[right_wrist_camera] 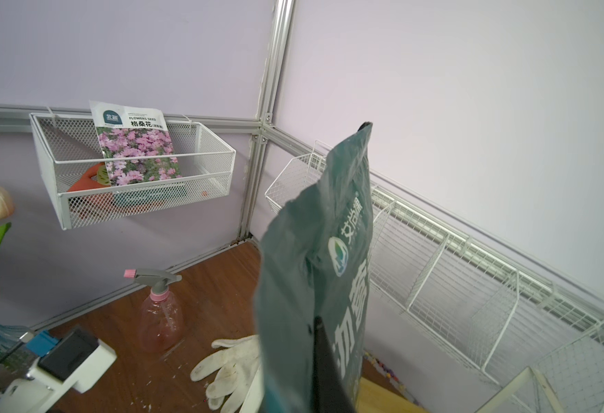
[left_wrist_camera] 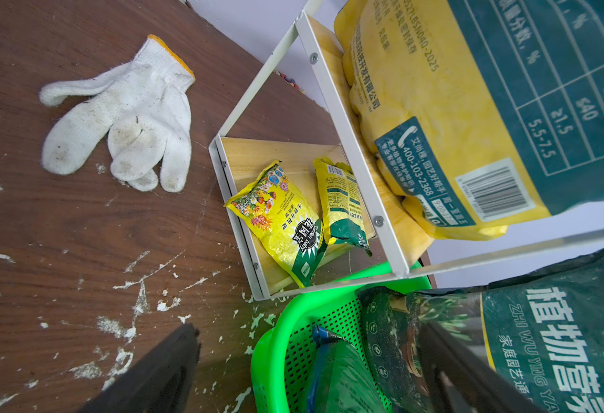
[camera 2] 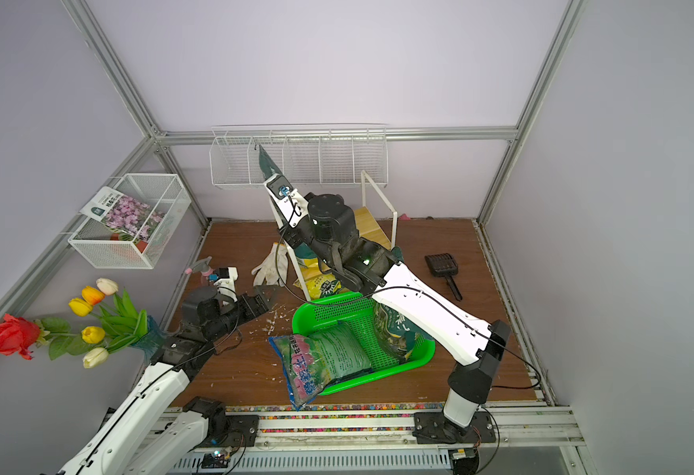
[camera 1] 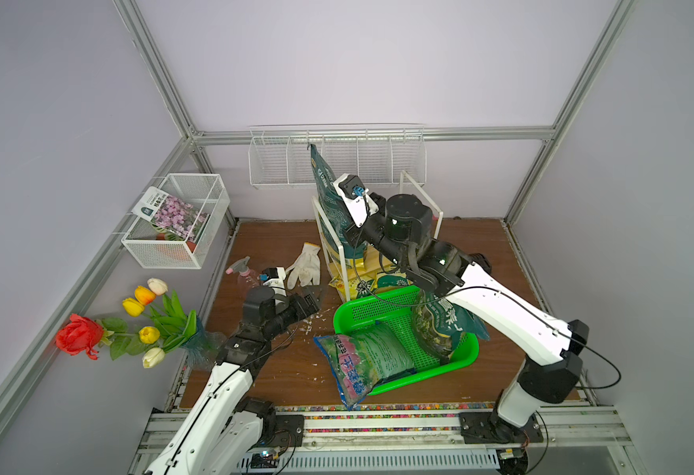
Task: Take down the fertilizer bag from the shelf
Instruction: Pick up the fertilizer bag from the shelf.
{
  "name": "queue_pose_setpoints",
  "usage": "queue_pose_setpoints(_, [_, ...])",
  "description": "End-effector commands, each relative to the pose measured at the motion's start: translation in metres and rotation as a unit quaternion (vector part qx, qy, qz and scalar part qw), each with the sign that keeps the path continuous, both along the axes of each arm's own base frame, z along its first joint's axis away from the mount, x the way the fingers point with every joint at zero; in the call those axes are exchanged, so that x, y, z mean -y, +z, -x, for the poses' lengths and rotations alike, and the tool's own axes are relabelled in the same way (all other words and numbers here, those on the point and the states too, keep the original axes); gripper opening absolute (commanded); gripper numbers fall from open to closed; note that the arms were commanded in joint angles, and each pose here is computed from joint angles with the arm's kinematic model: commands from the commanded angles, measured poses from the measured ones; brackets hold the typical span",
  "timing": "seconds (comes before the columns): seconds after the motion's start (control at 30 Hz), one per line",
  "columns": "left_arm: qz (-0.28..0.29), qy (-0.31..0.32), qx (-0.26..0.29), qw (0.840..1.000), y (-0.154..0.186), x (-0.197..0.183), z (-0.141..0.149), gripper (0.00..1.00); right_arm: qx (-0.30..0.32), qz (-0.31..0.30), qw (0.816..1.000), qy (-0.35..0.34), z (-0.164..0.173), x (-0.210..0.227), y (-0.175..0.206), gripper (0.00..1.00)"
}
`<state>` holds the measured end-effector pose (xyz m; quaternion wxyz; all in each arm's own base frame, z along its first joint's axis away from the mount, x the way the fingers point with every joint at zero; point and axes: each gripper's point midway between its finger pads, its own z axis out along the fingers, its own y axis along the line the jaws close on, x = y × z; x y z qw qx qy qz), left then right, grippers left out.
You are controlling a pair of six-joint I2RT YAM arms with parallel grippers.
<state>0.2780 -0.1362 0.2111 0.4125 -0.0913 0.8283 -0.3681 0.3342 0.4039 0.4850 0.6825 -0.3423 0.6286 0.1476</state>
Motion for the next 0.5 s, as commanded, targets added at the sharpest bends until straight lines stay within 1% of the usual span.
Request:
queue_pose_setpoints(0.0, [-0.008,-0.001,0.005,1.0,0.0,-0.001,0.002,1.0,-0.004,-0.006,1.0,0.007,-0.001,-0.007,0.001,0.0])
queue_pose_setpoints(0.27, [-0.01,-0.001,0.003,1.0,-0.002,-0.001,0.004,1.0,0.008,-0.008,1.0,0.006,-0.002,-0.005,0.008,0.0])
queue_pose_setpoints(0.47, [-0.011,0.002,0.002,1.0,-0.004,-0.003,0.005,1.0,0.035,-0.023,0.999,-0.007,-0.004,0.011,0.042,0.0])
